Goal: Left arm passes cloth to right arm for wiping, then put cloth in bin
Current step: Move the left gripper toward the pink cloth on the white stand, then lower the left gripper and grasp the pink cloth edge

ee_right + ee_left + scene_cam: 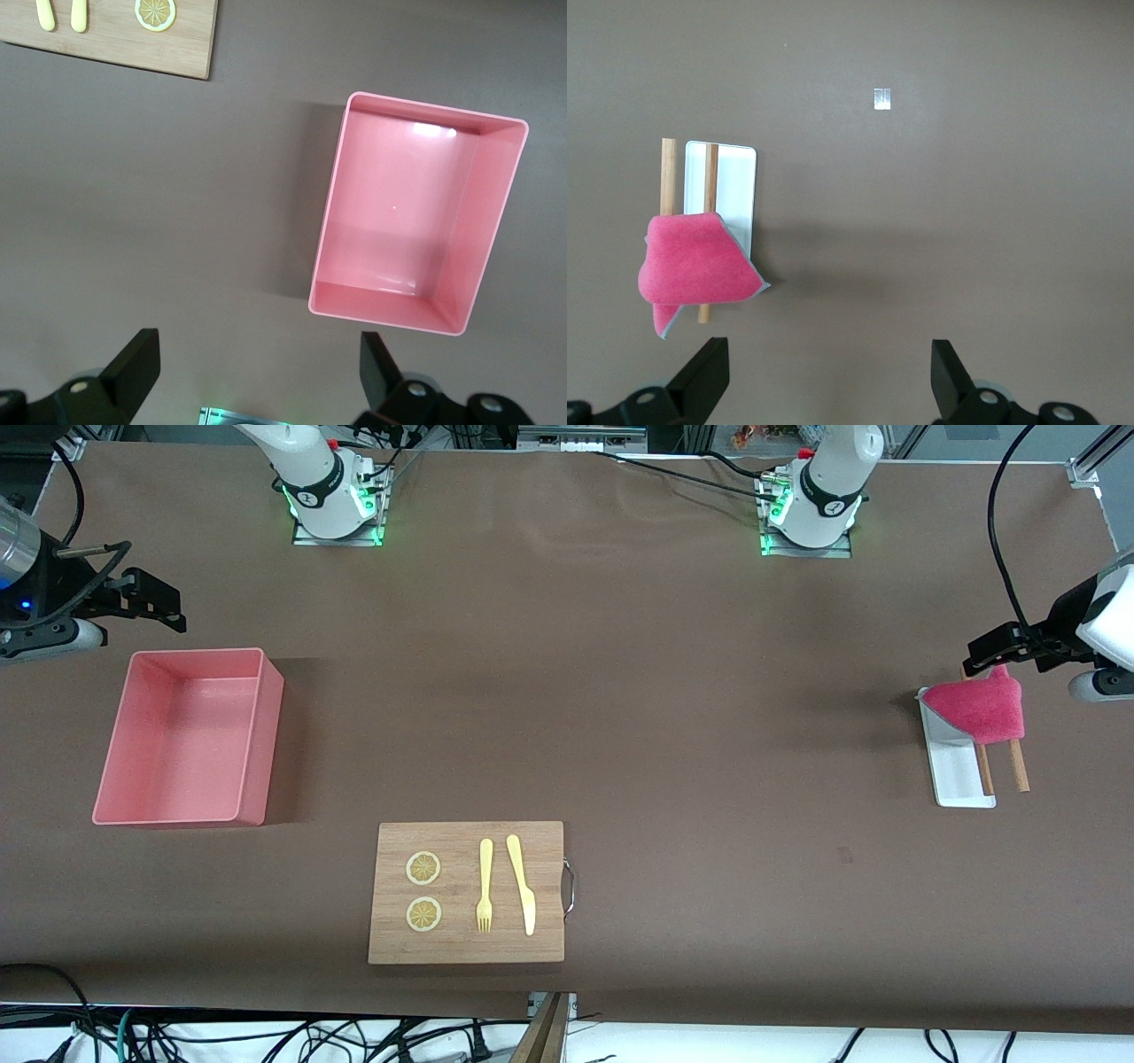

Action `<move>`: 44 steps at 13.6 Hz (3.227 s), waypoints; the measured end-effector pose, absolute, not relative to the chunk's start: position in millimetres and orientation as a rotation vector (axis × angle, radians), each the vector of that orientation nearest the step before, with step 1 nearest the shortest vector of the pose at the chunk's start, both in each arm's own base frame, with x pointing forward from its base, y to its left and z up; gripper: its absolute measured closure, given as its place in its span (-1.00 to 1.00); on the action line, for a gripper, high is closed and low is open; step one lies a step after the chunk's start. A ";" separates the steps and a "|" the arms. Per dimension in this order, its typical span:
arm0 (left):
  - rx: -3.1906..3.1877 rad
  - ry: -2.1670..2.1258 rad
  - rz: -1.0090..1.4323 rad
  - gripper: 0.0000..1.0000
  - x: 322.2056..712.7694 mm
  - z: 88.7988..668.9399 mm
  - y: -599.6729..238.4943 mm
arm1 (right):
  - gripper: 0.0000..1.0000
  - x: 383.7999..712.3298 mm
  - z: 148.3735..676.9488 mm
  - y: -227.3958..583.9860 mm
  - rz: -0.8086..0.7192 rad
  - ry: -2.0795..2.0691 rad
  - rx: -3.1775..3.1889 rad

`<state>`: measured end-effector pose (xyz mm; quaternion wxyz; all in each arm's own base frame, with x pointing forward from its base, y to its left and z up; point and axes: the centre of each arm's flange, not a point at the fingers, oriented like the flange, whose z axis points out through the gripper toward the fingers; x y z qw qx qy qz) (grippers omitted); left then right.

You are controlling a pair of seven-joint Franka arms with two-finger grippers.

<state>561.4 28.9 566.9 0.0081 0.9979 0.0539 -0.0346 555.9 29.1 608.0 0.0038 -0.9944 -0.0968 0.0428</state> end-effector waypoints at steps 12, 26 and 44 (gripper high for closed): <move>3.292 0.198 -0.400 -1.00 574.2 502.0 57.2 | -1.00 556.0 607.6 28.9 0.134 -0.303 -3.116; 3.781 0.799 -0.867 -1.00 604.2 224.0 19.8 | -1.00 557.0 607.7 29.8 0.122 -0.305 -3.117; 4.046 1.182 -1.129 0.69 564.2 132.4 8.9 | -1.00 557.1 607.7 29.9 0.121 -0.306 -3.117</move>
